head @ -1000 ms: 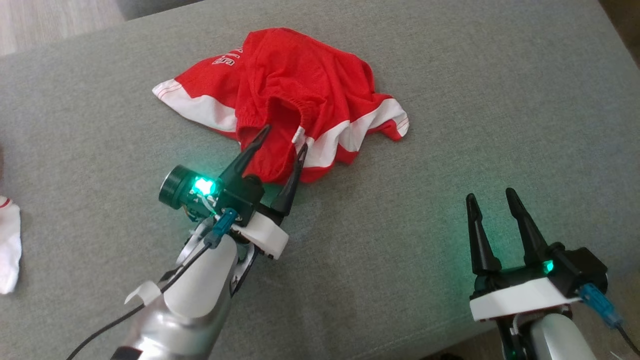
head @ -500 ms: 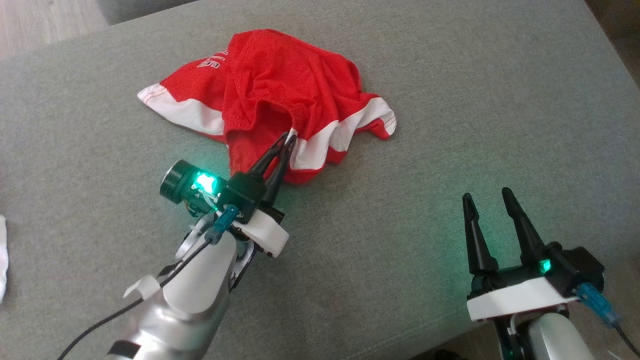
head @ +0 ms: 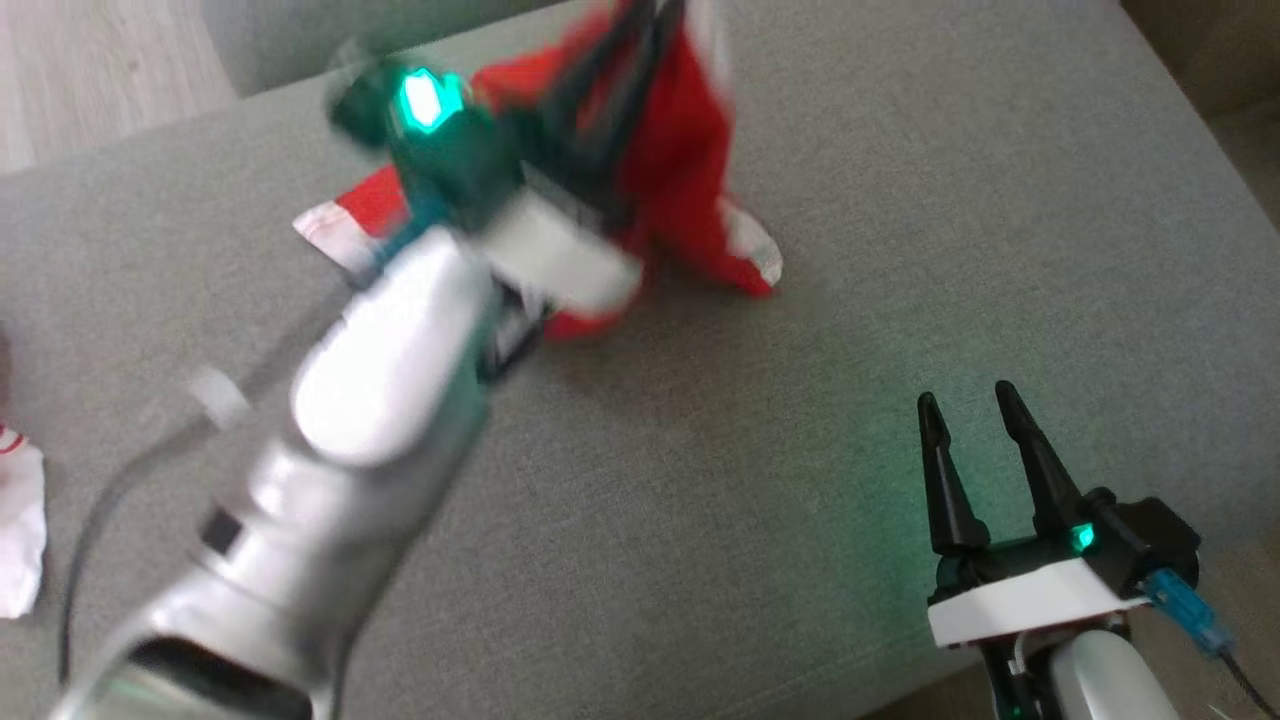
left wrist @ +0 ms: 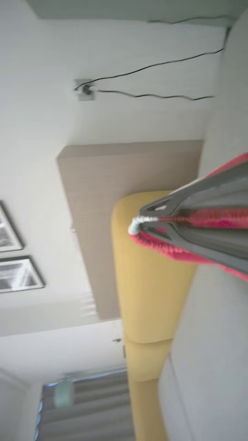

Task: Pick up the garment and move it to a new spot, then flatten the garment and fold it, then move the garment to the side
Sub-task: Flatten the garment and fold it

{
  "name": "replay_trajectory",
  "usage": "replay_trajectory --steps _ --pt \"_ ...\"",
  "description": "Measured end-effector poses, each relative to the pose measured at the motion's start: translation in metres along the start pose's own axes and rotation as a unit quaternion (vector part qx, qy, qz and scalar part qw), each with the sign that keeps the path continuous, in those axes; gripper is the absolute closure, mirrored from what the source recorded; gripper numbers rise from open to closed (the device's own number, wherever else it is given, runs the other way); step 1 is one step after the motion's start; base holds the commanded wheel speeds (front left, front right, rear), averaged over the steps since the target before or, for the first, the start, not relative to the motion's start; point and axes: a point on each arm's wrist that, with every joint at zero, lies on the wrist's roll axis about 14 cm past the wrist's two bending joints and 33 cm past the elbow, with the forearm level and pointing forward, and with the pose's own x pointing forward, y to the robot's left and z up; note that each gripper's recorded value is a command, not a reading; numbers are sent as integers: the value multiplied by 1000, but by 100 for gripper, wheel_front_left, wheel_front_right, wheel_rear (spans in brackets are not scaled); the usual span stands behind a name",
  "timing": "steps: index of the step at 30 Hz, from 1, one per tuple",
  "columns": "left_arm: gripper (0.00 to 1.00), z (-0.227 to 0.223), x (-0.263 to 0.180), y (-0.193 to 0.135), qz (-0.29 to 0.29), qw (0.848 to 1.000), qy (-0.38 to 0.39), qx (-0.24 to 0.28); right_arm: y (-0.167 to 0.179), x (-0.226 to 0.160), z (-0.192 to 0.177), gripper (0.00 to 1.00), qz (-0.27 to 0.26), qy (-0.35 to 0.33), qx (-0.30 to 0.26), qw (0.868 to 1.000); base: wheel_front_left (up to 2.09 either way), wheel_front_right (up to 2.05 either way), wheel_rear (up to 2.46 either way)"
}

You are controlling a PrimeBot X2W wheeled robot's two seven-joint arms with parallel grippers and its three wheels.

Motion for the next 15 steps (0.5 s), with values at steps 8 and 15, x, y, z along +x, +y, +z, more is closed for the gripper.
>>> replay_trajectory --steps 8,15 --pt "100 96 -27 59 65 992 -92 -49 16 -3 6 0 26 -13 6 1000 0 0 0" --pt "100 -25 -167 79 200 968 80 -132 42 7 -8 0 67 8 17 998 0 0 0"
